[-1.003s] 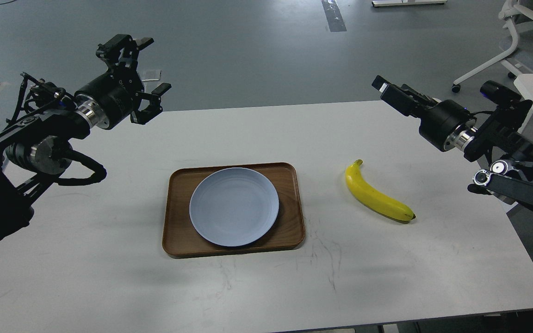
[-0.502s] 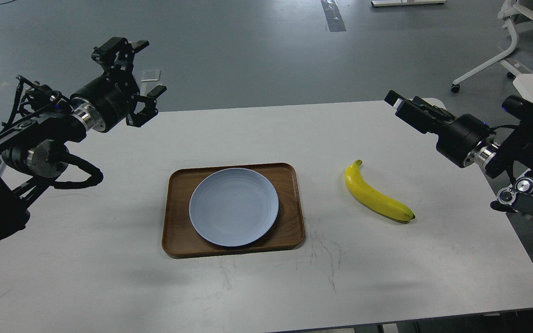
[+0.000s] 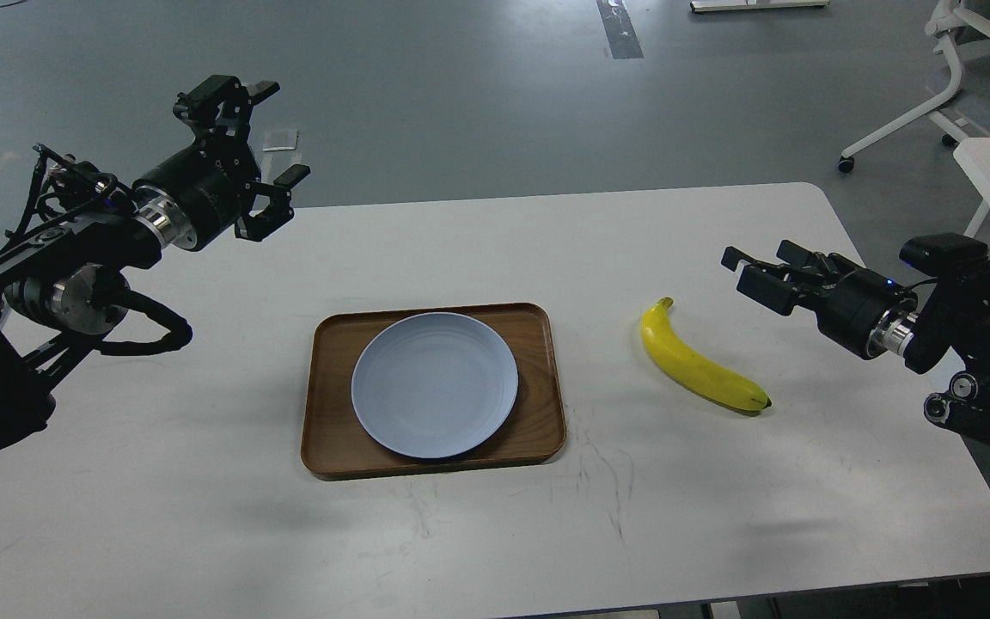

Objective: Place banana on plate with both arms
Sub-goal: 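Move the right gripper down toward the yellow banana, then close the right gripper around the middle of the banana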

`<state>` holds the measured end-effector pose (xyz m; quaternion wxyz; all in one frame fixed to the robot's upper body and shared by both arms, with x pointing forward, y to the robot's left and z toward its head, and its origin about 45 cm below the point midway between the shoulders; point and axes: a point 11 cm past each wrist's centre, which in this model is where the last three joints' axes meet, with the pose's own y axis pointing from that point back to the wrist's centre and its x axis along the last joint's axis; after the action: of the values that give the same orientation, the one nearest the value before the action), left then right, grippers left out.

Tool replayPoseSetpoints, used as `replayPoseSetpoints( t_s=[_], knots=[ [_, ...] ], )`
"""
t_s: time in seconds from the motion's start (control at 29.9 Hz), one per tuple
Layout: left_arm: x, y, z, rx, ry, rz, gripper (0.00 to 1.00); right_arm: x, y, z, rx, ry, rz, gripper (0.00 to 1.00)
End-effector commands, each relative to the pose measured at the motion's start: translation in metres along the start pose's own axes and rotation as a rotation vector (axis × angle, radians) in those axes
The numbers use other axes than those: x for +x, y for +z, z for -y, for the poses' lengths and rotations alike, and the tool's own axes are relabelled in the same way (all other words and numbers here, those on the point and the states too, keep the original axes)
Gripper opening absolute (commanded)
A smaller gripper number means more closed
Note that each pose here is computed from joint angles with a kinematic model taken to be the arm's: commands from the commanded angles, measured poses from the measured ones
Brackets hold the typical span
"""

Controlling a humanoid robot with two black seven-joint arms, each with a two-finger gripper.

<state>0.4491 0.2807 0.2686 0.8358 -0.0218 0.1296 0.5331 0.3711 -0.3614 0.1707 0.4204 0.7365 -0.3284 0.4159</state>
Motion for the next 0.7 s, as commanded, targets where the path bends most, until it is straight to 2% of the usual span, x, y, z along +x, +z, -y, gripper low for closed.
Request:
replayPoseSetpoints(
  t_s=[0.0, 0.3, 0.67],
  knots=[
    [0.0, -0.001, 0.0, 0.004, -0.001, 0.009, 0.98, -0.012, -0.003, 0.002, 0.008, -0.031, -0.003, 1.0],
    [0.0, -0.003, -0.001, 0.012, -0.005, 0.044, 0.98, -0.058, -0.029, 0.012, 0.081, -0.153, -0.009, 1.0],
    [0.001, -0.004, -0.002, 0.014, -0.005, 0.051, 0.98, -0.078, -0.036, 0.029, 0.097, -0.204, -0.058, 0.99]
  ],
)
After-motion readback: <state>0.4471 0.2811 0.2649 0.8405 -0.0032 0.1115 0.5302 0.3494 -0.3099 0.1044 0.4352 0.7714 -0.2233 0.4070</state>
